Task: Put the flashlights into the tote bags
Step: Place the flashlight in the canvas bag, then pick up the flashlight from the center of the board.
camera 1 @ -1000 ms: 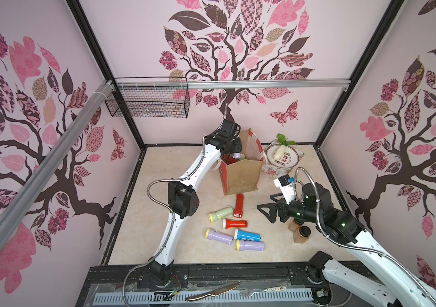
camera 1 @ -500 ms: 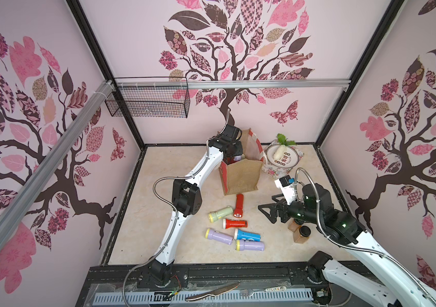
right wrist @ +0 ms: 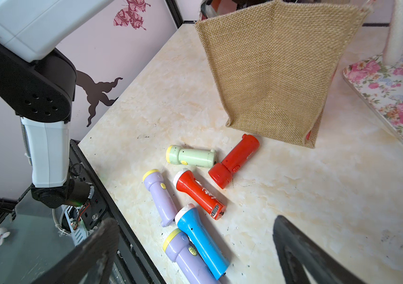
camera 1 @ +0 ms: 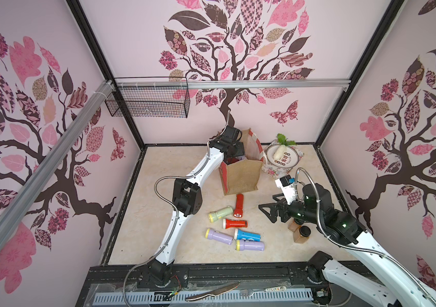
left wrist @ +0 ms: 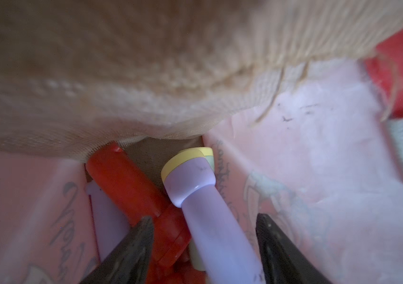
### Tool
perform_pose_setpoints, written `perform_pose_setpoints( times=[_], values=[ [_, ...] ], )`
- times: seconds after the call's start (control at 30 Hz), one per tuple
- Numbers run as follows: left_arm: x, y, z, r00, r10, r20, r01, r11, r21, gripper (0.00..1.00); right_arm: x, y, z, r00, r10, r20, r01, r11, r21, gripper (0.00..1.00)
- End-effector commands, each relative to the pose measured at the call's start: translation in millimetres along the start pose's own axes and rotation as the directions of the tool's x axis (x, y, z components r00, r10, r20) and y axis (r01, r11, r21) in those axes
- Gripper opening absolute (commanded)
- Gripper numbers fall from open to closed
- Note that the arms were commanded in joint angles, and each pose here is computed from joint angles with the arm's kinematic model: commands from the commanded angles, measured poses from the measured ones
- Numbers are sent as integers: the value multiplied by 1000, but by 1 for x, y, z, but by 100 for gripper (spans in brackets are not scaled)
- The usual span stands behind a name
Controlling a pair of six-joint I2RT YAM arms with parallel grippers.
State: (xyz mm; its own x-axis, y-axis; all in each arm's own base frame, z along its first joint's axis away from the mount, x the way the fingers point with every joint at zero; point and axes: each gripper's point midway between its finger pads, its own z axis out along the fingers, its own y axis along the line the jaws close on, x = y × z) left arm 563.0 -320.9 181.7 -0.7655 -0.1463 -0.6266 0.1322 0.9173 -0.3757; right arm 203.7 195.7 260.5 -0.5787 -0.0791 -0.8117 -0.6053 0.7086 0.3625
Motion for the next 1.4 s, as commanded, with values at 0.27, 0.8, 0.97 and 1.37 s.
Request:
perform_pose_setpoints(
  times=[0.27, 0.8, 0.97, 1.37],
  values=[
    [-74, -59, -139, 974, 20, 225, -59, 984, 169, 76, -12, -1, -7, 1000, -10, 17, 9, 1000, 27, 100],
    [17, -27, -285, 990, 49, 133, -66, 990, 124, 77, 22, -28, 11, 976, 81, -204, -46, 984, 171, 100],
    [60, 0, -307, 996, 40, 76, -47, 994, 95, 77, 30, -38, 16, 958, 133, -256, -73, 970, 231, 100],
    [144, 48, -336, 1000, -12, -11, 13, 996, 93, 77, 49, -32, 39, 917, 182, -356, -123, 976, 182, 100]
  ],
)
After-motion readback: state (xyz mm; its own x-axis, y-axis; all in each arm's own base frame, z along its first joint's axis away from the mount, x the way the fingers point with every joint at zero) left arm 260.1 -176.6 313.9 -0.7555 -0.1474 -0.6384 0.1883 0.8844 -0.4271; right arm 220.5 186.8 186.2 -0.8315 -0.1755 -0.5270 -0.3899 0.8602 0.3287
